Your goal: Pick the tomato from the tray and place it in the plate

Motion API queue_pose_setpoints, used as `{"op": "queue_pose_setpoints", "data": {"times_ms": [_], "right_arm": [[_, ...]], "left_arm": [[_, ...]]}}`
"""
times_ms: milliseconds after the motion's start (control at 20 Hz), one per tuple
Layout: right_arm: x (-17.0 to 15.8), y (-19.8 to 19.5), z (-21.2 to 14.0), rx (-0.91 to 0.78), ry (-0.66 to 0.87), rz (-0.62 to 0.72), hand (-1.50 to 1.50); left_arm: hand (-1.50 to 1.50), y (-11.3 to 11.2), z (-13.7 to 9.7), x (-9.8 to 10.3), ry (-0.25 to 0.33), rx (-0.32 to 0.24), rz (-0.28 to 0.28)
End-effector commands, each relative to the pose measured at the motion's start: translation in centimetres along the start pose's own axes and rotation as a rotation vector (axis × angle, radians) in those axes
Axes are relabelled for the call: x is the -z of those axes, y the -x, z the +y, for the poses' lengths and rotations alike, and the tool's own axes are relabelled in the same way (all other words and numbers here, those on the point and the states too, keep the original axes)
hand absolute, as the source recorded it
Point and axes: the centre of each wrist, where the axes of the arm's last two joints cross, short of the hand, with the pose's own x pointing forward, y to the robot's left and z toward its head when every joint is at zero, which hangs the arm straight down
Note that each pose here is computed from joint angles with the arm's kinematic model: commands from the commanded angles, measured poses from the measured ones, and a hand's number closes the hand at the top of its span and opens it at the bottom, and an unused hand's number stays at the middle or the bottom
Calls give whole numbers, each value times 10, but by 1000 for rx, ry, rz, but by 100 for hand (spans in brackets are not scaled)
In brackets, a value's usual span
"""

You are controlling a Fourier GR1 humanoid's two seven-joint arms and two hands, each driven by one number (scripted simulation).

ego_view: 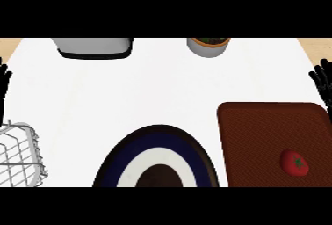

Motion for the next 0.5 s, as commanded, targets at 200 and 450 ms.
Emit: {"op": "queue_pose_setpoints", "data": {"times_ms": [200,450], "right_arm": [[2,24,24,264,345,240,-150],[-30,42,-11,-366,173,440,150]], "left_arm": [[0,-52,-41,9,226,-68,72],[0,-67,-51,1,284,-111,151]]}}
